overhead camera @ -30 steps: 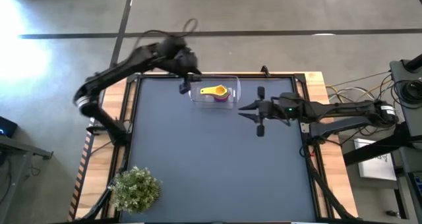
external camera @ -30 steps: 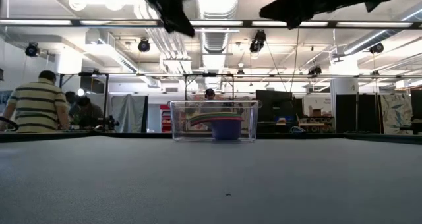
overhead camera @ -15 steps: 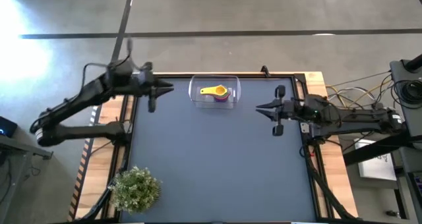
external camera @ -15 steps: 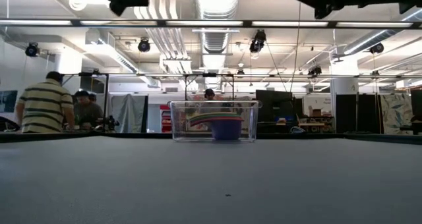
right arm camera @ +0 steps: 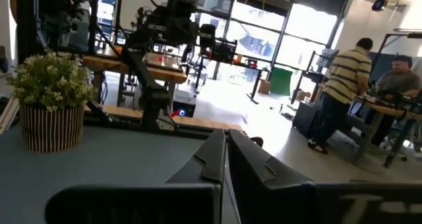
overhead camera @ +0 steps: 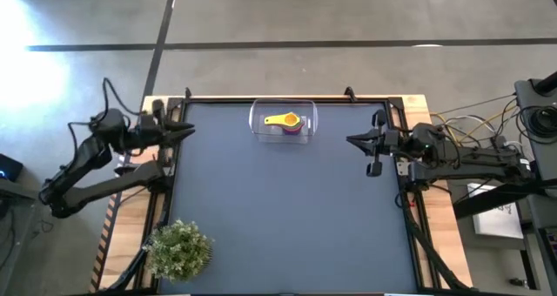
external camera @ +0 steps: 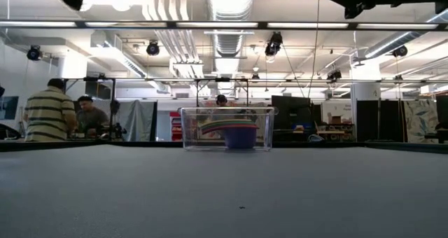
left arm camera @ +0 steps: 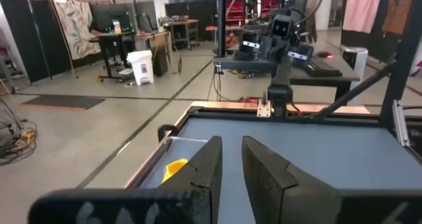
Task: Nest measuring cups in basket
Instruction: Return to Home Position
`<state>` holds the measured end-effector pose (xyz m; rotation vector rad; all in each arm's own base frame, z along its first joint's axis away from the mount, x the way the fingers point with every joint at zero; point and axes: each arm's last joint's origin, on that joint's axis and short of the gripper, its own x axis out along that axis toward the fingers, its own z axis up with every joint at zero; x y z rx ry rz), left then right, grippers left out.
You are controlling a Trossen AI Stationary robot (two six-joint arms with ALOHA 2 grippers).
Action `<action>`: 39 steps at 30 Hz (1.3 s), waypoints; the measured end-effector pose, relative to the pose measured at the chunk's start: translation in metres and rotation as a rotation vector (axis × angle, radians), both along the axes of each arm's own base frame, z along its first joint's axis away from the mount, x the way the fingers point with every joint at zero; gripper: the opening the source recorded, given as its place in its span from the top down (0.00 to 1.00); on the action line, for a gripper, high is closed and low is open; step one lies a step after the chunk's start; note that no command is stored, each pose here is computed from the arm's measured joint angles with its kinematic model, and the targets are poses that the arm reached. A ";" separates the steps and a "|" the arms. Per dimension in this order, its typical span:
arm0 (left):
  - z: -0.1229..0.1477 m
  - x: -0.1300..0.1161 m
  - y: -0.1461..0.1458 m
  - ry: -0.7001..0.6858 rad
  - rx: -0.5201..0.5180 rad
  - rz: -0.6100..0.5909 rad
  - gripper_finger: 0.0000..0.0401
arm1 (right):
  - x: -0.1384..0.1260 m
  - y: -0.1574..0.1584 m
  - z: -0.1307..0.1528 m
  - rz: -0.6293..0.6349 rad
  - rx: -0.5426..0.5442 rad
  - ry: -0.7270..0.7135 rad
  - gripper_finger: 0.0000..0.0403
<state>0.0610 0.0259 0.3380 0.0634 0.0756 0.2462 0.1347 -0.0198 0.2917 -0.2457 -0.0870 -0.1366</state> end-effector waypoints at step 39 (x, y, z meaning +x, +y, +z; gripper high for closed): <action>-0.126 0.017 0.008 -0.228 0.022 -0.062 1.00 | -0.001 0.000 -0.108 0.004 0.082 0.067 0.98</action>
